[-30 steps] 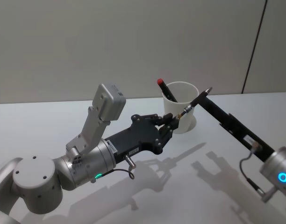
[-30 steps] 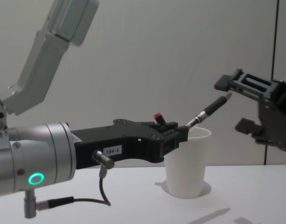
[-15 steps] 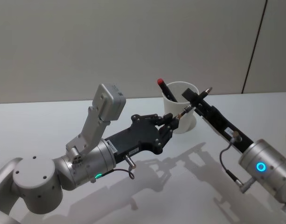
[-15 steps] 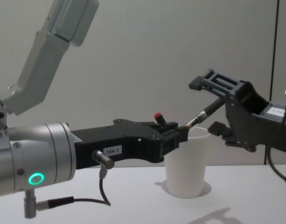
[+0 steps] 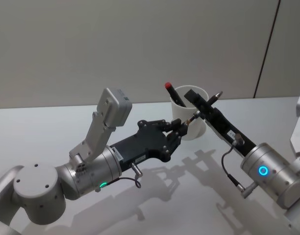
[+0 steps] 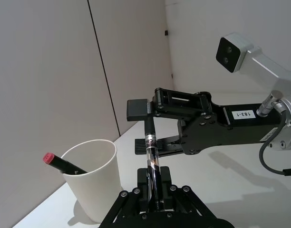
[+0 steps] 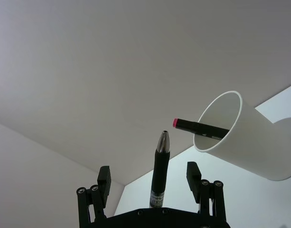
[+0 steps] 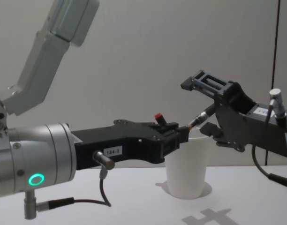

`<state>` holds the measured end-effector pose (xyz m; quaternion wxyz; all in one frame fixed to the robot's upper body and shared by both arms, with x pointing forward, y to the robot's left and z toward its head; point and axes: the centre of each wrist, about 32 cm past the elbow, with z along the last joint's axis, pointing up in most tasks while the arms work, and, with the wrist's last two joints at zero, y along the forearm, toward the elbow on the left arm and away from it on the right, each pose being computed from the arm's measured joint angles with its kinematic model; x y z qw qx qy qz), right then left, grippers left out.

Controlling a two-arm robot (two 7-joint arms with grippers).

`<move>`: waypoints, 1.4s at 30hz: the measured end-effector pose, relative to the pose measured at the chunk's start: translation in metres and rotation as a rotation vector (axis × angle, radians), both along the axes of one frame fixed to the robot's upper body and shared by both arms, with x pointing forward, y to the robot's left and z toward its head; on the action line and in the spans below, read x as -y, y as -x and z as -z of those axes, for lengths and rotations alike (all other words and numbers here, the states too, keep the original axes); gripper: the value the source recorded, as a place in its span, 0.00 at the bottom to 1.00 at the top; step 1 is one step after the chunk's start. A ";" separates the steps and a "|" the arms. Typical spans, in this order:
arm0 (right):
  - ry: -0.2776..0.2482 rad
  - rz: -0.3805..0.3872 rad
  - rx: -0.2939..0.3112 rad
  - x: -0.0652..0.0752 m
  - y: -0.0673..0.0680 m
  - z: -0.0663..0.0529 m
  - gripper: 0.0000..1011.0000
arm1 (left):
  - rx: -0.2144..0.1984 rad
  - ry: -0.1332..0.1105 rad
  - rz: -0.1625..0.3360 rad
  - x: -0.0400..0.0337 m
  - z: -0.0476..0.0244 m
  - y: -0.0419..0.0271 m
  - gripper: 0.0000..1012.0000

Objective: Place the pen into the pen holder.

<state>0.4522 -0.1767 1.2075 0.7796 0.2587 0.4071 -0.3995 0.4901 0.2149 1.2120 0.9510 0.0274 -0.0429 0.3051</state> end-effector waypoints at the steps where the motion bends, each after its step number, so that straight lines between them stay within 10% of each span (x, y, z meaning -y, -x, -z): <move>1: 0.000 0.002 0.000 0.000 0.000 0.000 0.99 | 0.000 0.000 0.000 0.0000 0.0000 0.0000 0.16; 42: 0.000 0.043 0.025 -0.006 0.006 0.007 0.99 | 0.000 0.000 0.000 0.0000 0.0000 0.0000 0.16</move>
